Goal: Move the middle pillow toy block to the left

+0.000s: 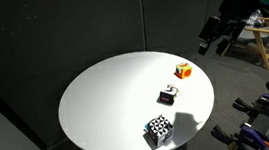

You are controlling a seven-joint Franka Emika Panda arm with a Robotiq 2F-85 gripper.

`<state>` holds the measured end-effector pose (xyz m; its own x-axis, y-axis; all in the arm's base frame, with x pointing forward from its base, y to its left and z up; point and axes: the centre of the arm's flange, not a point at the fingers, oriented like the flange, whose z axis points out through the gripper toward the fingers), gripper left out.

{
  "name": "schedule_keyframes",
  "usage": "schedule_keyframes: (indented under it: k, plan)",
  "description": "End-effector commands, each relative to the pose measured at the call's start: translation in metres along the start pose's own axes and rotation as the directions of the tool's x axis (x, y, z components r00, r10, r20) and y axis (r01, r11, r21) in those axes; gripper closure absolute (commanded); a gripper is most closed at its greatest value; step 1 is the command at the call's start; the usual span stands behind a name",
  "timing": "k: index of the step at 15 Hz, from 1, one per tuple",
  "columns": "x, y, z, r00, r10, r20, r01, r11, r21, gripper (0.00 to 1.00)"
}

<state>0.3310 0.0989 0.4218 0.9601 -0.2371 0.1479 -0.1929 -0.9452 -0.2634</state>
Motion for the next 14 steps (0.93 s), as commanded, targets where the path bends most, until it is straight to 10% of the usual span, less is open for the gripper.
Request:
schedule_keyframes:
  k: [1,14]
  plan:
    - [0.016,-0.002,-0.001,0.999,-0.030,0.016,0.030,0.999,-0.010,0.00]
    - [0.078,-0.008,0.023,0.986,-0.145,0.076,0.152,0.984,-0.097,0.00]
